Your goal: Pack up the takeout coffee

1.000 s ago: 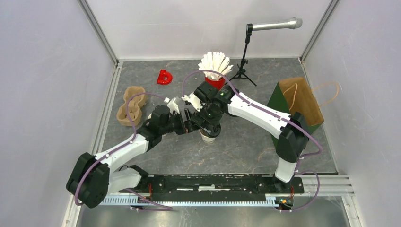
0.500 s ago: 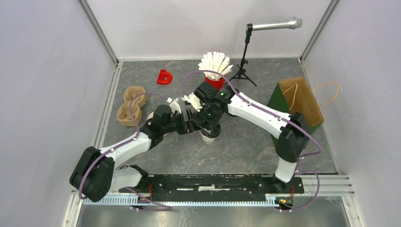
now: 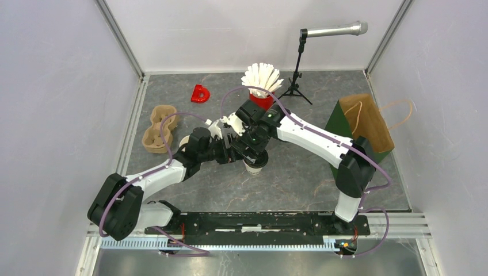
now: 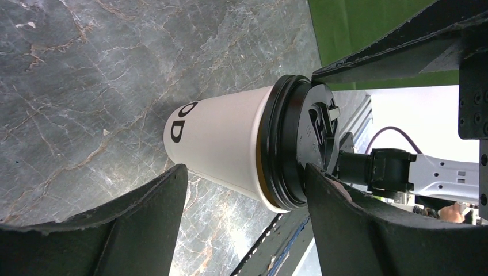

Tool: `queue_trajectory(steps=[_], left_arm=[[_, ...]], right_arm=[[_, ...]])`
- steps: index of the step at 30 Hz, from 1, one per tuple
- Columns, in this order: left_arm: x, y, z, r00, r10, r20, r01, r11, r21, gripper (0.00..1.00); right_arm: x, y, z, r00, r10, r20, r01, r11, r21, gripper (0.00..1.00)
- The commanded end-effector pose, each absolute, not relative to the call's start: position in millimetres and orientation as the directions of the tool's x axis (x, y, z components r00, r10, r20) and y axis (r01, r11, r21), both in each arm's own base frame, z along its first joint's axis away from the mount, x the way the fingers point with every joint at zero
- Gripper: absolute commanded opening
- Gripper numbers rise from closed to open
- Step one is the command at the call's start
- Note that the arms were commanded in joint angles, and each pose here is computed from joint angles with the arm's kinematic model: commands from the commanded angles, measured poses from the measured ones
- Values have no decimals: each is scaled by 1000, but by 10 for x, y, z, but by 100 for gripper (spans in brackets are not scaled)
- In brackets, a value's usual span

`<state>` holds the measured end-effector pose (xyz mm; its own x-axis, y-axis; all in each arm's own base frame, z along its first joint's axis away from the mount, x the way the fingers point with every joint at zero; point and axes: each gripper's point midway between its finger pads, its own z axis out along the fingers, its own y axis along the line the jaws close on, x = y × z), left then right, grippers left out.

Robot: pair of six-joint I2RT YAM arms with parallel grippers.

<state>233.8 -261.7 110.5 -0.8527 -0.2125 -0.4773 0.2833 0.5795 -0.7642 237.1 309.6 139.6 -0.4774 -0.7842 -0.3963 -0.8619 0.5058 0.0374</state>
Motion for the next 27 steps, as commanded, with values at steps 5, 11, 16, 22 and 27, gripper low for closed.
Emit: queue_trajectory(steps=[5,11,16,22,27], left_arm=[[2444,-2541,1070,-817,-181,-548,324,642,-695,78],[2466,-2515,1088,-809,-182,-559,323,657,-681,74],[2463,-2502,1134,-801,-181,-571,332,658,-675,78],[2435,-2510,1225,-804,-207,-558,322,638,-700,86],[2429,-2530,1389,-802,-258,-538,306,596,-742,86]], right_arm=[[2421,3143,1463,-455,-763,-458,-863,505,16,84],[2452,3164,1492,-447,-754,-482,-861,508,4,83],[2438,3171,1450,-441,-757,-483,-867,498,10,81],[2445,3180,1528,-438,-739,-511,-863,505,11,78],[2430,3169,1585,-438,-732,-522,-862,508,11,76]])
